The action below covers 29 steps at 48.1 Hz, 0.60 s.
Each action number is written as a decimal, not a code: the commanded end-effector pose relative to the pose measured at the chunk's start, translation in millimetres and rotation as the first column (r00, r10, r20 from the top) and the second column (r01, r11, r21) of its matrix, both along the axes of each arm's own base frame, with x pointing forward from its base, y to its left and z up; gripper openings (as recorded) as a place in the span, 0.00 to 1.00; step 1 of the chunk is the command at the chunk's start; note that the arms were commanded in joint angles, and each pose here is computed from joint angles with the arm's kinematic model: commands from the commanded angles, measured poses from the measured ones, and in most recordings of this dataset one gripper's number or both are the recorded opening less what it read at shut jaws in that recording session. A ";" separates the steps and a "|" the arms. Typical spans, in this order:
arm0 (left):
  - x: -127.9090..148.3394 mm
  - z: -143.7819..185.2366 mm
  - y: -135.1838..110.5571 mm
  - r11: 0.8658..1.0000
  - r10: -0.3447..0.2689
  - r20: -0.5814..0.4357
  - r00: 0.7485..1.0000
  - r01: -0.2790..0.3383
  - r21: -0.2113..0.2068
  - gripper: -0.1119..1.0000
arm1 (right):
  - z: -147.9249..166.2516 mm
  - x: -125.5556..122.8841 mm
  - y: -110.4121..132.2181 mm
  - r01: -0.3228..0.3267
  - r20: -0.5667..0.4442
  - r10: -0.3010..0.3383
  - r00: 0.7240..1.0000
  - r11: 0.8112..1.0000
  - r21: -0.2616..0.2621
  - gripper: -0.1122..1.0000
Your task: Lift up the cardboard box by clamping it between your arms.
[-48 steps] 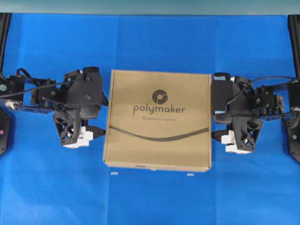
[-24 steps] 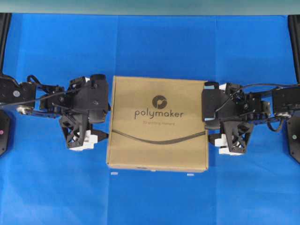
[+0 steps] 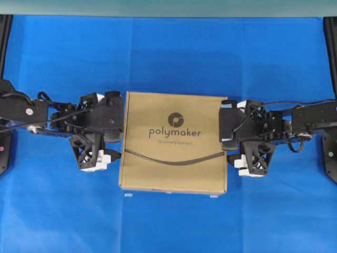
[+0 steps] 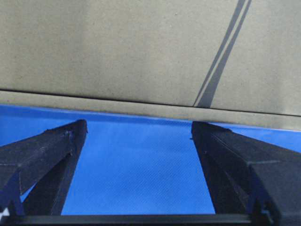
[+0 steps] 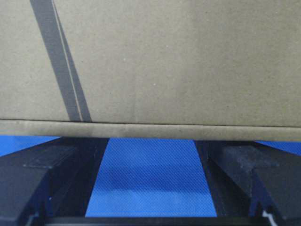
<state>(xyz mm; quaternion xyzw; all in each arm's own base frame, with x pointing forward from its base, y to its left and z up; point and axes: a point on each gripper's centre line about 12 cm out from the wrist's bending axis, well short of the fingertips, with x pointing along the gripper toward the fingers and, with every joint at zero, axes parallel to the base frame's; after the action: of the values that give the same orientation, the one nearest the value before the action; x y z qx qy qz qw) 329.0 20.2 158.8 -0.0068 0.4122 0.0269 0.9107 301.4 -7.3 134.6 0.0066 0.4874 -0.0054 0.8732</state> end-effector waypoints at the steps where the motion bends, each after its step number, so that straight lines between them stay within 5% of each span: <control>1: 5.7 1.5 2.3 1.000 0.007 0.031 1.000 -0.007 0.001 0.88 | 2.4 6.0 1.2 -0.013 0.034 0.013 0.999 1.000 -0.007 1.00; 29: 3.6 -25.2 3.2 1.000 0.022 -0.027 0.999 -0.022 -0.014 0.88 | -17.3 0.3 -12.3 0.007 -0.011 -0.008 1.000 1.000 -0.022 1.00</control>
<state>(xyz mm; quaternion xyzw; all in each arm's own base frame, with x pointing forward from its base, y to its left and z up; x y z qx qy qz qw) 332.4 22.3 130.2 -0.0165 0.4321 0.0324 0.9011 300.7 -16.8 109.8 -0.0015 0.5042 -0.0104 0.8635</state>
